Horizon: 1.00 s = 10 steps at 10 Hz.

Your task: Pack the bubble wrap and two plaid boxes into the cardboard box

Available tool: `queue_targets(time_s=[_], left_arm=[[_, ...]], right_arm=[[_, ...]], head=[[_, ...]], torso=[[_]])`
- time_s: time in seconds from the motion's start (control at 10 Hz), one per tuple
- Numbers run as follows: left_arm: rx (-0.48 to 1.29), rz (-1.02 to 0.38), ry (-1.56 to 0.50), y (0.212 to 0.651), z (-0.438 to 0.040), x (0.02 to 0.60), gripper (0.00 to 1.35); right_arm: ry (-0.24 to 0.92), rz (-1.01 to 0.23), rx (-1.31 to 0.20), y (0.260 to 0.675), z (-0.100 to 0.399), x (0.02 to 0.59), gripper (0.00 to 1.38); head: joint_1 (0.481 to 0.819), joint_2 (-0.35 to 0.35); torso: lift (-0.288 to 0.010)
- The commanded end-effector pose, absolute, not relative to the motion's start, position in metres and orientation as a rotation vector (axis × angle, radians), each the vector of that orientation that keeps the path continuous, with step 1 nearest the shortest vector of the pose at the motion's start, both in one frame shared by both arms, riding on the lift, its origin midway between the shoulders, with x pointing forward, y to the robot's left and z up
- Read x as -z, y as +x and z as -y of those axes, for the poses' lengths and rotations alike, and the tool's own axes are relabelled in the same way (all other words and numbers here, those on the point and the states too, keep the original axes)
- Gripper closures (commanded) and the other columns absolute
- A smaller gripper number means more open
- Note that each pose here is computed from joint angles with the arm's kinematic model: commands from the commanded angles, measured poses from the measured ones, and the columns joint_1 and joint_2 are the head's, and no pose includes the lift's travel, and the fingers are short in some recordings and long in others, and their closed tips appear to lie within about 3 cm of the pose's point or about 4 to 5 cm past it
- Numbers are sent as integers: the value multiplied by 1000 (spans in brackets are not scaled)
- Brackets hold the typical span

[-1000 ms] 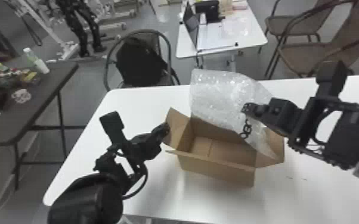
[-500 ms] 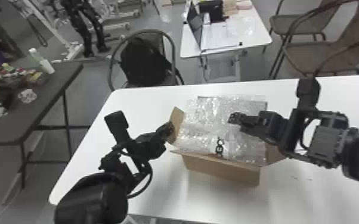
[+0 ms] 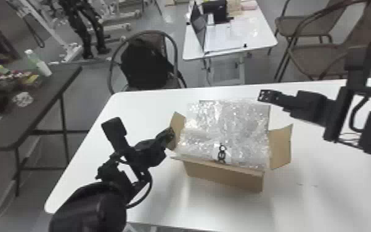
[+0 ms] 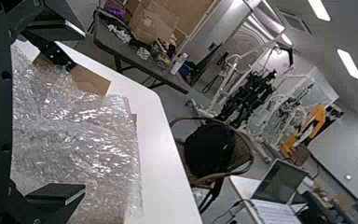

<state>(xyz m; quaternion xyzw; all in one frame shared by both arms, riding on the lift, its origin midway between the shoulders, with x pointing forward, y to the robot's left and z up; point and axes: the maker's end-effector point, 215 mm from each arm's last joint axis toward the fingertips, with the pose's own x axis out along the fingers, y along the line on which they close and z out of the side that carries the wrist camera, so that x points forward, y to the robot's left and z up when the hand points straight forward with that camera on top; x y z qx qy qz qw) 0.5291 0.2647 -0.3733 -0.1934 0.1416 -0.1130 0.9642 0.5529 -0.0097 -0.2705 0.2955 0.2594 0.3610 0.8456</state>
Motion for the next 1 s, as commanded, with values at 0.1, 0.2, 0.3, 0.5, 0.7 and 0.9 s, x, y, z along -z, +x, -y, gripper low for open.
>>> queue_targets(time_s=[0.1, 0.2, 0.3, 0.5, 0.7, 0.9], left_arm=[[213, -273, -413, 525, -269, 375, 1222], [209, -273, -420, 522, -271, 377, 1222], [205, -271, -425, 520, -273, 378, 1222], [197, -266, -425, 517, -279, 377, 1222], [193, -263, -425, 516, -281, 376, 1222], [191, -261, -426, 516, -282, 376, 1222]], right_arm=[[332, -227, -445, 562, 129, 243, 111], [230, -138, -287, 550, 174, 249, 113], [158, -97, -185, 532, 203, 267, 113], [98, -31, -114, 498, 226, 307, 113], [89, -31, -99, 483, 232, 340, 113], [46, 17, -80, 465, 234, 346, 113]], head=[[691, 227], [688, 179], [695, 127], [695, 78], [695, 58], [695, 55]], torso=[[-108], [-108], [-108], [-108], [-108], [-108]])
